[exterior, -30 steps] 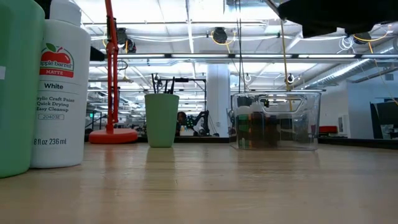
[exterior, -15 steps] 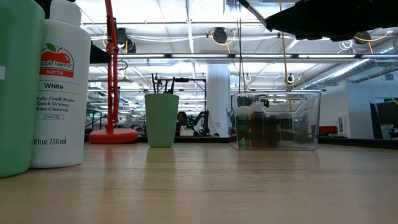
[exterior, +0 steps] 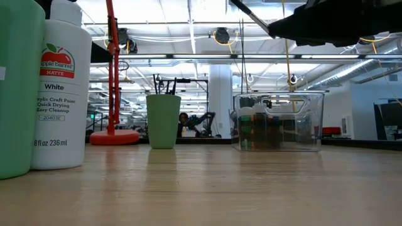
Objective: Pick & Place Paint Supplies
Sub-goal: Put the black paint brush into the cup
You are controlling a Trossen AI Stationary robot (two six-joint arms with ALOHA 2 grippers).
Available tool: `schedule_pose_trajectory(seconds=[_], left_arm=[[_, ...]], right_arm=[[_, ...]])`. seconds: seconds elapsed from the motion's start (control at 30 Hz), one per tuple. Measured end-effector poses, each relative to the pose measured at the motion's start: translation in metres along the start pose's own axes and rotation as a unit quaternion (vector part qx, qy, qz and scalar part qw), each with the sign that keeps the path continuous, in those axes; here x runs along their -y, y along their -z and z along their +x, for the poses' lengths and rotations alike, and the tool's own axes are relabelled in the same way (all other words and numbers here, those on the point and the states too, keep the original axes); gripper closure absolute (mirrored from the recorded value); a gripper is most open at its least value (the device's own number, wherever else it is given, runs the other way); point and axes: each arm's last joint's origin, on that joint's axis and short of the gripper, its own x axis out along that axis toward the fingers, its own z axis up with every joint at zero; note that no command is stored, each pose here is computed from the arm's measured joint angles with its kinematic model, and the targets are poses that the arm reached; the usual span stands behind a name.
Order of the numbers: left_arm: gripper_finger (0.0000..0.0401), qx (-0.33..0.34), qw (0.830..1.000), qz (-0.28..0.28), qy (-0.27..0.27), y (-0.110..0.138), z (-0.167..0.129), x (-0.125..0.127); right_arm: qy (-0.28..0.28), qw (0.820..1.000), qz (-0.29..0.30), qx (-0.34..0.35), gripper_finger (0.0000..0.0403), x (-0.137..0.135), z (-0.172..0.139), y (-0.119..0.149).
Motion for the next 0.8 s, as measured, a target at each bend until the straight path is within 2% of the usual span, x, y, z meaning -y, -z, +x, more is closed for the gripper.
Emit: schedule_pose_trajectory(seconds=[0.63, 0.8], left_arm=[[0.0375, 0.005, 1.0, -0.004, -0.001, -0.001, 0.001, 0.0], [0.0375, 0.065, 0.997, -0.033, -0.005, -0.016, 0.002, -0.003]], right_arm=[[0.009, 1.0, 0.021, -0.011, 0.0403, 0.005, 0.003, 0.003], [0.013, 1.0, 0.011, 0.01, 0.0403, 0.006, 0.003, -0.002]])
